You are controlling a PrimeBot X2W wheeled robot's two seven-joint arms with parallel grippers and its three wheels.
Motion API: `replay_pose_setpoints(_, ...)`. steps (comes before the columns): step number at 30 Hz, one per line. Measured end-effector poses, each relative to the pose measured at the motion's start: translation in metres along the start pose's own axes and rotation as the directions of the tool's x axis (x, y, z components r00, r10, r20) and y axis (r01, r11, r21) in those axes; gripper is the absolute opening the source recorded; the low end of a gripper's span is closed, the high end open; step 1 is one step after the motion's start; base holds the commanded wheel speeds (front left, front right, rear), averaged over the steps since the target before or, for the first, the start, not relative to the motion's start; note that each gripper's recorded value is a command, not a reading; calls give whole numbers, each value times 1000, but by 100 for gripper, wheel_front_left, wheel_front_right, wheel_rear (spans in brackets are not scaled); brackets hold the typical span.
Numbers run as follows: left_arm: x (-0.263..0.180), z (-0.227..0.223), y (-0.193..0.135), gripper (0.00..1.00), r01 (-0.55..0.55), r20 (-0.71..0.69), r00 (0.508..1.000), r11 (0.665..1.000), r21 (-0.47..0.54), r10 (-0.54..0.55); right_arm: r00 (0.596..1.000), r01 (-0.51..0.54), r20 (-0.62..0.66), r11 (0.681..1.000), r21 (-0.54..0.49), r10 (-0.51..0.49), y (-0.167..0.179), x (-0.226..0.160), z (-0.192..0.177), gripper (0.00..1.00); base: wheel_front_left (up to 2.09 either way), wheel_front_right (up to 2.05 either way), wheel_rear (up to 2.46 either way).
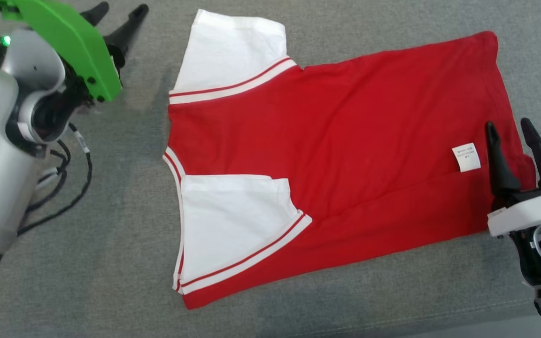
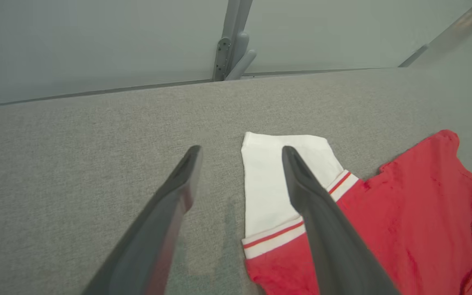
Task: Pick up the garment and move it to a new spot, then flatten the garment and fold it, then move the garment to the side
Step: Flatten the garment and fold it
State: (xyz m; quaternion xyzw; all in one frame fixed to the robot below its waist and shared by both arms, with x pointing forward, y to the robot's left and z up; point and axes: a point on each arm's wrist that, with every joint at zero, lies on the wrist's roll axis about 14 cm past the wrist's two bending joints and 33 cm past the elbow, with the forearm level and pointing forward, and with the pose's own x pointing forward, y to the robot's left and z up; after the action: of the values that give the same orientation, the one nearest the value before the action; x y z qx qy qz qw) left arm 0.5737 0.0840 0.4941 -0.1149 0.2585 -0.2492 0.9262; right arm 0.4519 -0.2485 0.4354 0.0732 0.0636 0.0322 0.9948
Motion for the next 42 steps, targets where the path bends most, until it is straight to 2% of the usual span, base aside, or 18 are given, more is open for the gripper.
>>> replay_pose_setpoints(7,62,-28,14,100,-5,-220,975,987,160,40,999,26,-30,999,21,-26,-2,8,-17,100,0,0,0)
replay_pose_setpoints(17,115,-70,21,100,6,-374,924,973,232,83,994,98,-58,993,60,-94,-17,-3,-26,100,0,0,0)
replay_pose_setpoints(25,137,-80,18,100,33,-399,915,973,229,63,986,154,-79,987,52,-150,-33,-14,-31,100,0,0,0)
replay_pose_setpoints(27,138,-83,18,53,38,-411,909,973,229,61,985,159,-78,986,51,-155,-34,-15,-31,100,0,0,0)
replay_pose_setpoints(28,138,-83,17,42,40,-414,908,972,230,61,985,160,-76,986,51,-156,-35,-15,-30,100,0,0,0)
replay_pose_setpoints(29,137,-83,16,42,42,-418,906,972,232,60,985,161,-73,986,51,-157,-35,-14,-29,100,0,0,0)
replay_pose_setpoints(30,137,-83,16,31,45,-424,904,972,232,60,985,161,-69,986,51,-158,-35,-14,-28,100,0,0,0)
replay_pose_setpoints(32,135,-83,14,21,50,-433,900,972,232,57,985,163,-60,985,48,-160,-37,-14,-24,100,0,0,0)
replay_pose_setpoints(34,133,-84,11,0,60,-445,894,972,226,48,985,166,-52,985,45,-163,-39,-14,-21,100,0,0,0)
replay_pose_setpoints(42,127,-72,-3,0,96,-419,908,972,216,3,993,118,-26,993,20,-117,-31,-3,-8,100,0,0,0)
